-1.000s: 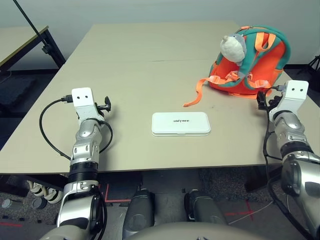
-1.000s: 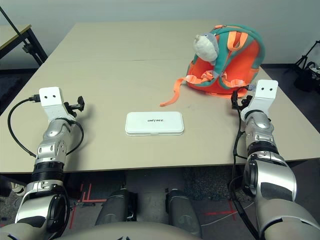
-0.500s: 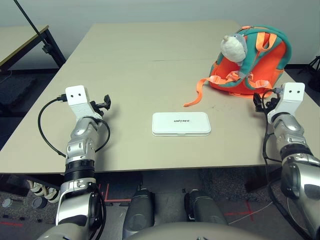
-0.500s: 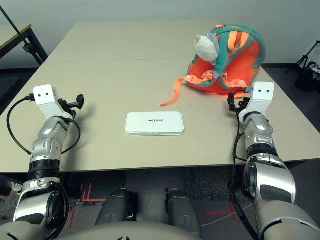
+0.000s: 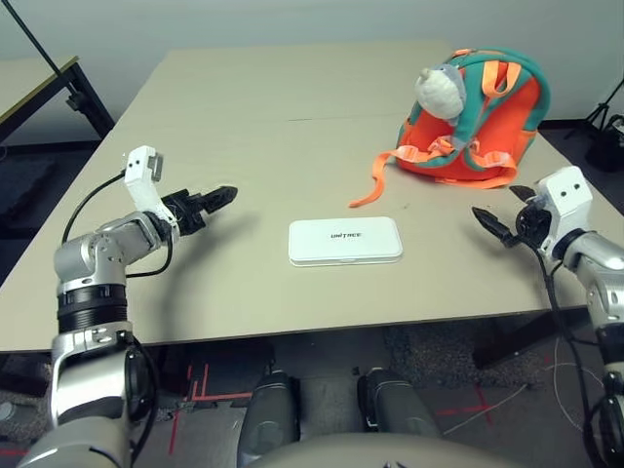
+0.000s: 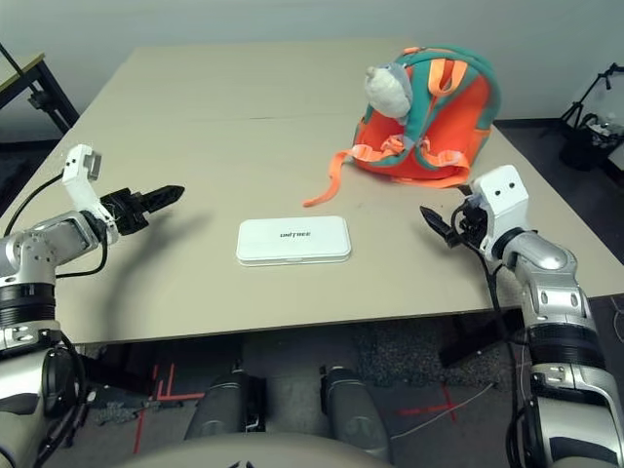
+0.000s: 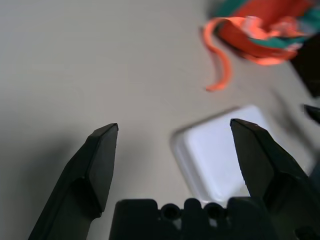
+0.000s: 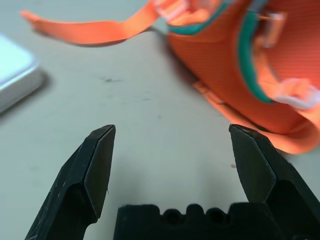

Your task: Put the pencil case into the backpack and zip it.

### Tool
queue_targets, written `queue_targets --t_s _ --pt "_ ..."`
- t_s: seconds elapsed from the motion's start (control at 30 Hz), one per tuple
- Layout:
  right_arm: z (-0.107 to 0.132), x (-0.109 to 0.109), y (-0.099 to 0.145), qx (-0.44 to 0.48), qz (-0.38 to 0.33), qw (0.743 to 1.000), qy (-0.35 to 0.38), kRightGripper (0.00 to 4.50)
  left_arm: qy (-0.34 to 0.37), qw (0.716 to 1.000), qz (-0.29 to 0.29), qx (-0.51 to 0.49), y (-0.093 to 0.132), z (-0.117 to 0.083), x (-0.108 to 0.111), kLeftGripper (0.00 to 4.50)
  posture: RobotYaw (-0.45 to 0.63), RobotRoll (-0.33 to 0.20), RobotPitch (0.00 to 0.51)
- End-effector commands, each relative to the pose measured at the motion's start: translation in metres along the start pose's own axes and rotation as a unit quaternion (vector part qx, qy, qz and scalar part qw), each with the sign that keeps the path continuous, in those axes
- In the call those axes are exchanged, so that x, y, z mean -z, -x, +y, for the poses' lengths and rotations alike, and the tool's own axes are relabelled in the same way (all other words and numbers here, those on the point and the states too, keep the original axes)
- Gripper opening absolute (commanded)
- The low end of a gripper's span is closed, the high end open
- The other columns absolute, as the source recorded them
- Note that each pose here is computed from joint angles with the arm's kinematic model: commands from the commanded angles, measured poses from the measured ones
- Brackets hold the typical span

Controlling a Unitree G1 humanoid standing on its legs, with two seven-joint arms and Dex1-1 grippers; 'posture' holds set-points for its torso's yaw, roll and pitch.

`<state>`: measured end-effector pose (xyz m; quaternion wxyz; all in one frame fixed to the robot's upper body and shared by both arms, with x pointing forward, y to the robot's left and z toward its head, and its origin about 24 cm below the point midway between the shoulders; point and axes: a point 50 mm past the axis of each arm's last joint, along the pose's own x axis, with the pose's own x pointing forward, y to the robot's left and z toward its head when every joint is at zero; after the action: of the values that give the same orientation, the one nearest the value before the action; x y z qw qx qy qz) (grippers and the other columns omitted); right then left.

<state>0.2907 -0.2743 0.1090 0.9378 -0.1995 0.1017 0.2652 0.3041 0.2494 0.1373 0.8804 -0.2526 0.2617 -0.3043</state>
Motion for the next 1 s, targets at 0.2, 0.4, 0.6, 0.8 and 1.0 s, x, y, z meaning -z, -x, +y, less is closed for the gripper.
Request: queue_targets --t_s 0.2,0.4,0.6,0.8,1.0 --pt "0.033 -0.020 -0.014 -0.119 0.015 0.992 0.044 4.48 0.079 0.977 0.079 0.184 0.004 -0.035 -0.007 4.50 -0.14 0.000 0.035" --pt "0.033 -0.028 -0.021 -0.131 0.010 0.990 0.059 4.48 0.133 0.962 0.145 0.192 -0.002 -0.029 0.009 4.50 -0.14 0.000 0.033" --pt "0.029 -0.027 -0.029 -0.127 0.012 0.989 0.074 4.48 0.197 0.947 0.179 0.181 -0.010 -0.016 0.022 4.50 -0.14 0.000 0.030" --pt "0.027 -0.026 -0.033 -0.124 0.012 0.989 0.074 4.48 0.208 0.945 0.179 0.176 -0.023 -0.006 0.029 4.50 -0.15 0.000 0.034" --pt "0.027 -0.024 -0.038 -0.118 0.014 0.989 0.083 4.48 0.201 0.947 0.200 0.152 -0.036 0.003 0.037 4.50 -0.17 0.000 0.039"
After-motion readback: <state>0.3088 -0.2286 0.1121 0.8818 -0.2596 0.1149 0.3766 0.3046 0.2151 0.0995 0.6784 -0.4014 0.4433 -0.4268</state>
